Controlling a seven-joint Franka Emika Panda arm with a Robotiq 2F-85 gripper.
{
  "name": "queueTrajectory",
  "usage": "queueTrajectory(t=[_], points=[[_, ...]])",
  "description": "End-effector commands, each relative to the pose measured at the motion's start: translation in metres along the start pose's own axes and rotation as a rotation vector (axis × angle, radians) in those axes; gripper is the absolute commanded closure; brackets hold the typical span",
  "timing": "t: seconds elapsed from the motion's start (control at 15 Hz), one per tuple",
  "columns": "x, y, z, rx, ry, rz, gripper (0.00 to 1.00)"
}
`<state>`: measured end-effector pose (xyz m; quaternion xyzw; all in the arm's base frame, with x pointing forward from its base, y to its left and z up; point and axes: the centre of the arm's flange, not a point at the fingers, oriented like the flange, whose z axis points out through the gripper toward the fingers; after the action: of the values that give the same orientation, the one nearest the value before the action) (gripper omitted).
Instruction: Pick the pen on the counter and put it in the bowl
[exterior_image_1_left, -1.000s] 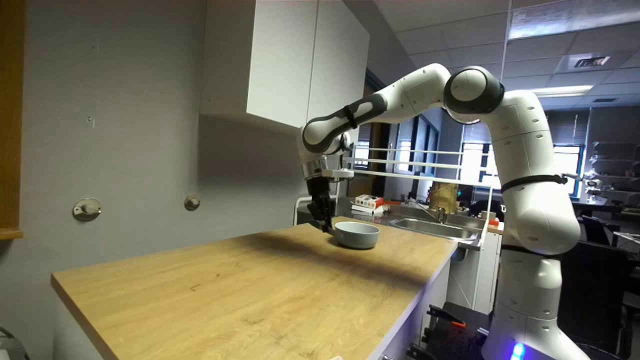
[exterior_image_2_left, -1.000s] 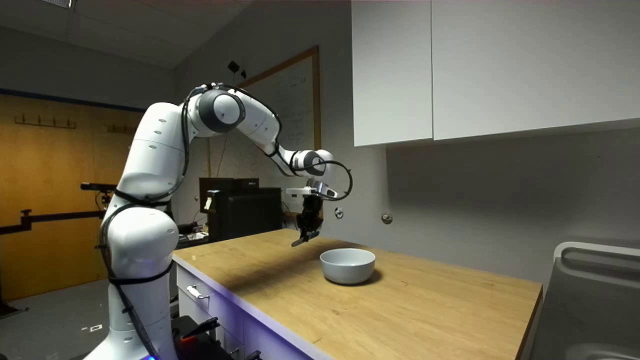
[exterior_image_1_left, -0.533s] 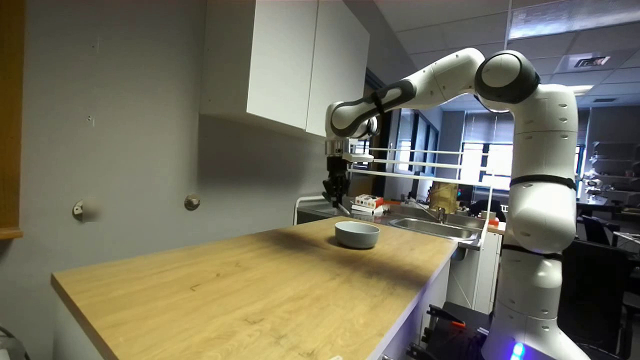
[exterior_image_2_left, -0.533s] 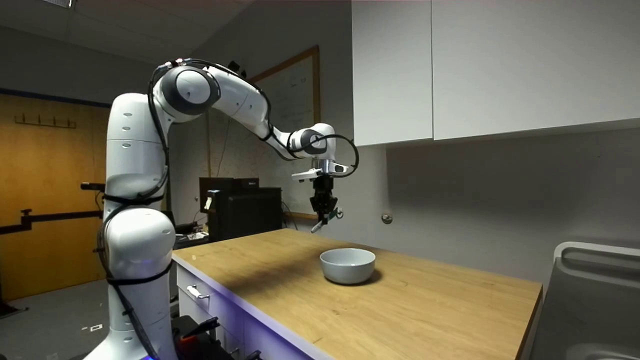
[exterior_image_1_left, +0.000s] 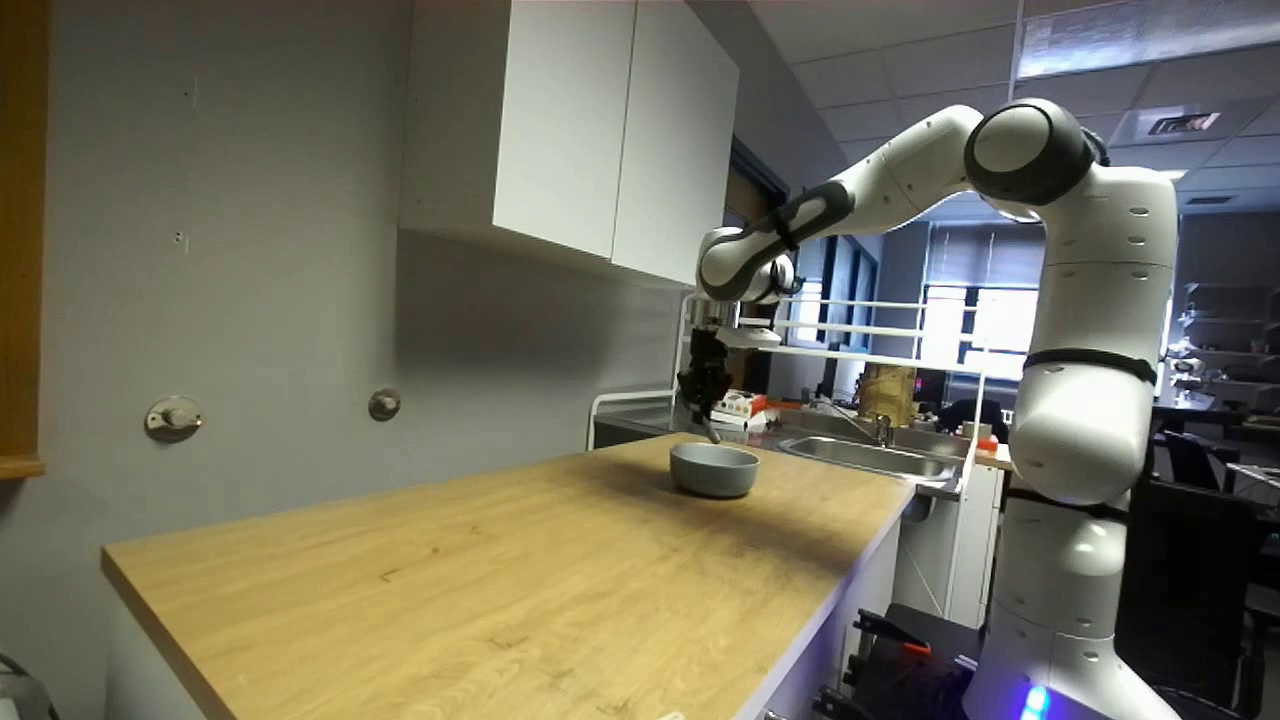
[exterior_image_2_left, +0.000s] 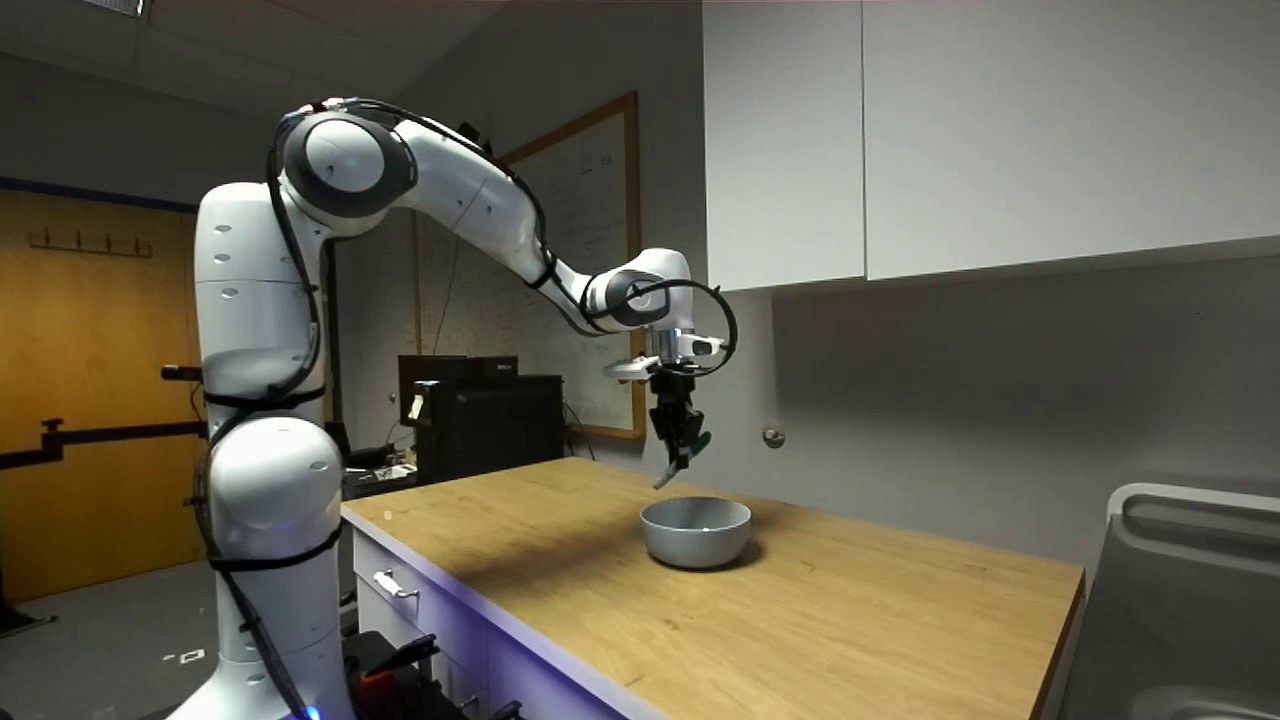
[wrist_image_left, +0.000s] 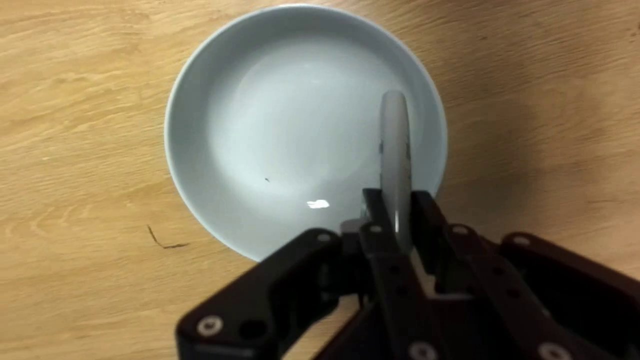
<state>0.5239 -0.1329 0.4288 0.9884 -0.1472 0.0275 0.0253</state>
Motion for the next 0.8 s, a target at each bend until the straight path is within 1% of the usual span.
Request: queueTrajectory(t=[0.0,0.13,0.2,0.27,0.4,0.47,0.73], points=[[-0.012,0.020,0.015,0.025,0.022,0.046,0.86],[-0.014,0.027,0.024,0.034,0.019,0.063,0.86],[-0.015,0.030,0.028,0.039,0.016,0.070,0.64],[-0.016,0.031,0.030,0.044,0.013,0.075,0.56],[-0.018,0.033,0.033,0.045,0.005,0.081,0.44],[-0.019,0.033,0.033,0.046,-0.001,0.077,0.34],[-0.020,0.033,0.029,0.047,-0.023,0.053,0.06]])
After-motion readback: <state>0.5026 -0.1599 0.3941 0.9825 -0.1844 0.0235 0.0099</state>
